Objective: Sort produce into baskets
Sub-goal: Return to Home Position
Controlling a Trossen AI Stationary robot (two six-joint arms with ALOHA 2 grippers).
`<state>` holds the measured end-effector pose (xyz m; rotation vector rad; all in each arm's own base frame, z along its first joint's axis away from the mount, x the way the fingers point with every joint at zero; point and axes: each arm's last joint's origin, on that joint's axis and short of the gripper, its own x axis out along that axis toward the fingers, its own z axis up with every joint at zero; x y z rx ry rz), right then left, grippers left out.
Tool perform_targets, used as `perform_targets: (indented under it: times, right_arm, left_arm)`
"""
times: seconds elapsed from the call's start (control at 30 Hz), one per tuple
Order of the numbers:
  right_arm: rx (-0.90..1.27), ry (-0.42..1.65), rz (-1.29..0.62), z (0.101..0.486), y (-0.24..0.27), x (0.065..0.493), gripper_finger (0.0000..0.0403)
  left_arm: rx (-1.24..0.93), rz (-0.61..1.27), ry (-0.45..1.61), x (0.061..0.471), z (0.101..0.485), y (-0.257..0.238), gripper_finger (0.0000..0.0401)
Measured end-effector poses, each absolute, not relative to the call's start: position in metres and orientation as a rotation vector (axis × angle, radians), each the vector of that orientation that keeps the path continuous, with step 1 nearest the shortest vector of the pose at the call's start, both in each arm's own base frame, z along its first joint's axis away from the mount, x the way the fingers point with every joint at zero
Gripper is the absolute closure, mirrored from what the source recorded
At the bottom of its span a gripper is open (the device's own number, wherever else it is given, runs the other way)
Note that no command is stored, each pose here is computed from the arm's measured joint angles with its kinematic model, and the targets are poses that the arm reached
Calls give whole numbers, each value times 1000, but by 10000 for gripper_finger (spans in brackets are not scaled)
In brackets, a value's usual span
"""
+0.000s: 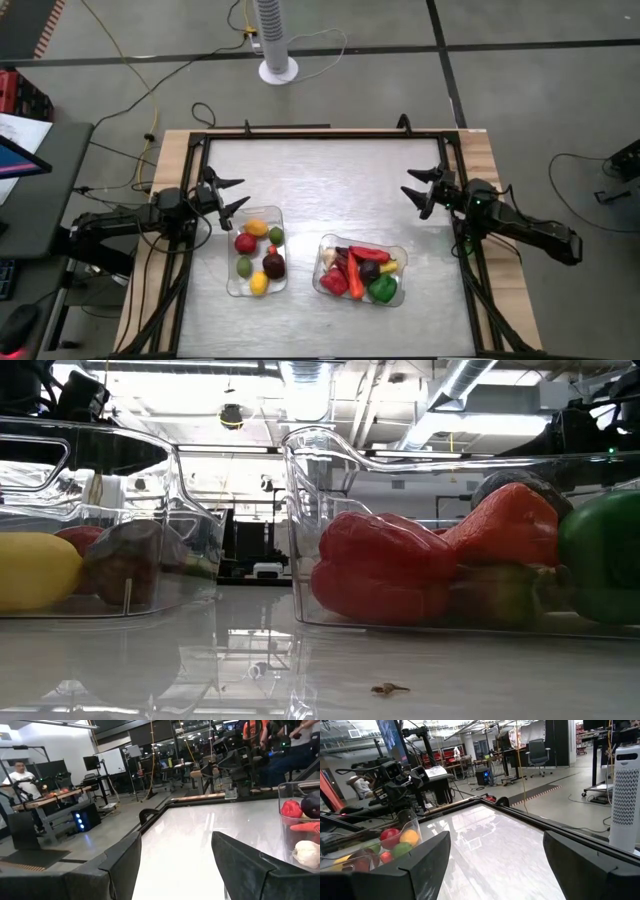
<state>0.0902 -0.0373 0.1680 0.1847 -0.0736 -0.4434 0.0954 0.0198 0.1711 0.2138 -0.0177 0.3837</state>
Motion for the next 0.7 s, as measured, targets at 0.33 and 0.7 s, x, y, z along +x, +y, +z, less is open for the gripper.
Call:
perform_targets:
  times: [0.33, 0.7]
  right_arm:
    - [185, -73, -443, 168, -37, 90, 58]
    - [185, -73, -443, 168, -37, 90, 58]
  left_arm:
    - [220, 384, -16, 95, 171, 20, 170]
    - [215, 384, -17, 95, 171, 20, 170]
